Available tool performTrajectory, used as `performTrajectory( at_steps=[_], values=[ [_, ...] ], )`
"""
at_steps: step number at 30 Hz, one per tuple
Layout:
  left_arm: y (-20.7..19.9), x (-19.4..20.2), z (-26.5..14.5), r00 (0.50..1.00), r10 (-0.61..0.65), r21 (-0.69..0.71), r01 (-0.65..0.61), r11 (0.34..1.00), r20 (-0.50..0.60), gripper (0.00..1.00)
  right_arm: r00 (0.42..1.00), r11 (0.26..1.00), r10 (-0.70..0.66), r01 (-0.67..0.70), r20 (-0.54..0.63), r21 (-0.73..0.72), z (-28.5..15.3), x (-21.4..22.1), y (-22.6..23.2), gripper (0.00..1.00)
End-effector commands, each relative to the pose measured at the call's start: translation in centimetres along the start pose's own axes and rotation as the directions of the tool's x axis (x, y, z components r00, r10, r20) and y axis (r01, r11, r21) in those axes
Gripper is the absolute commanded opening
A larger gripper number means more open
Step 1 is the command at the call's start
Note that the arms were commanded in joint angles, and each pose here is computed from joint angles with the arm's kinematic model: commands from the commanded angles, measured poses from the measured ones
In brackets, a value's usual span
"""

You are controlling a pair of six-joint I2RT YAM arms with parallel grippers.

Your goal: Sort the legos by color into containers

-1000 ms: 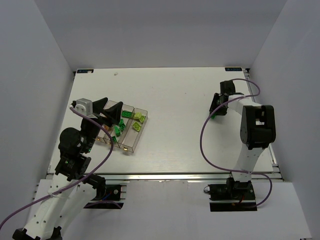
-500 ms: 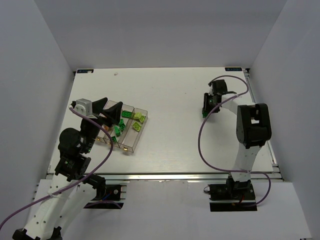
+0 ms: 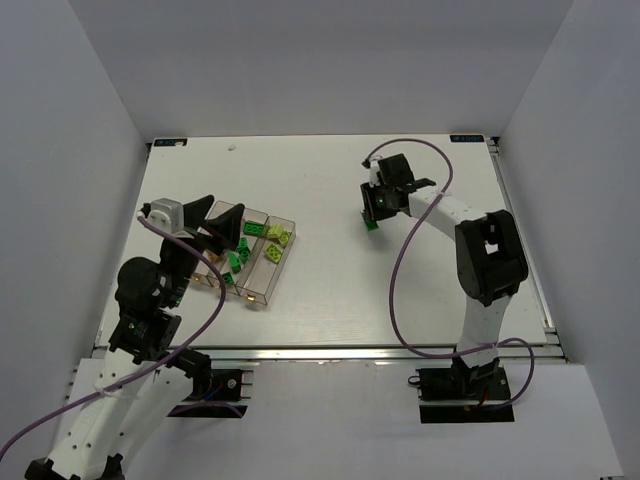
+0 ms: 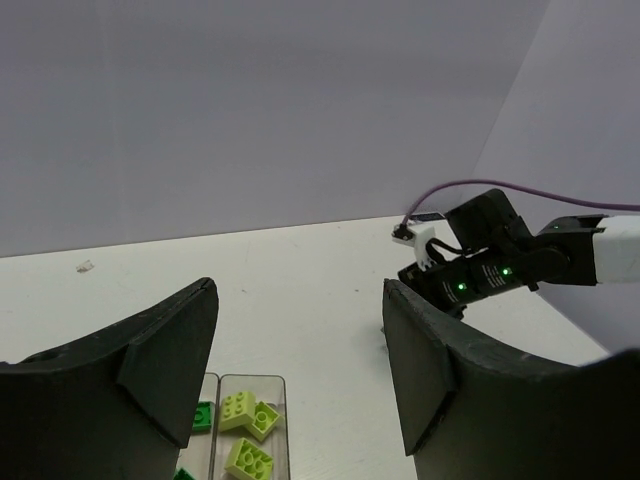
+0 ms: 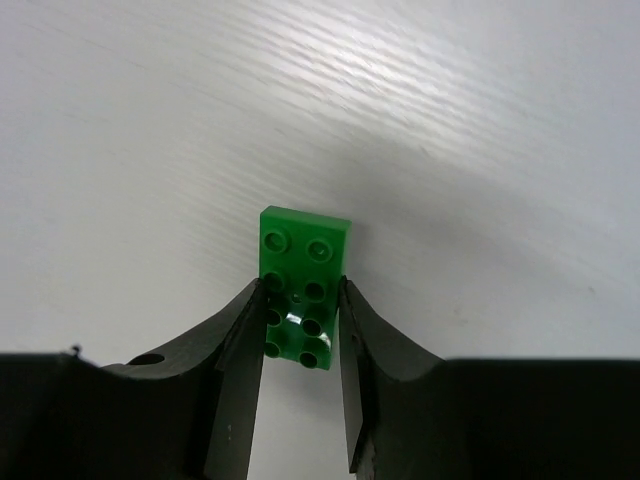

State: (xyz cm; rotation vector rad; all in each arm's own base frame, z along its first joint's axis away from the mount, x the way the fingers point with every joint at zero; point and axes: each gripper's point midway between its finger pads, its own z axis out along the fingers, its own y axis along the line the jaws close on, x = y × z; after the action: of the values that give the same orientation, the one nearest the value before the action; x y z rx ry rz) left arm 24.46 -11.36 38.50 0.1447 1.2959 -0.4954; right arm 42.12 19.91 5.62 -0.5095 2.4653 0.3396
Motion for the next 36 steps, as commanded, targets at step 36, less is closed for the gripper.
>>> performTrajectory(
  at_steps=[36],
  values=[
    [0.4, -0.7, -0.4, 0.999, 0.032, -0.023, -0.032, 0.999, 0.023, 0.76, 0.937, 0.735, -0.123, 0.308, 0.328, -0.604, -0.1, -11.5, 34.6, 0.06]
  ],
)
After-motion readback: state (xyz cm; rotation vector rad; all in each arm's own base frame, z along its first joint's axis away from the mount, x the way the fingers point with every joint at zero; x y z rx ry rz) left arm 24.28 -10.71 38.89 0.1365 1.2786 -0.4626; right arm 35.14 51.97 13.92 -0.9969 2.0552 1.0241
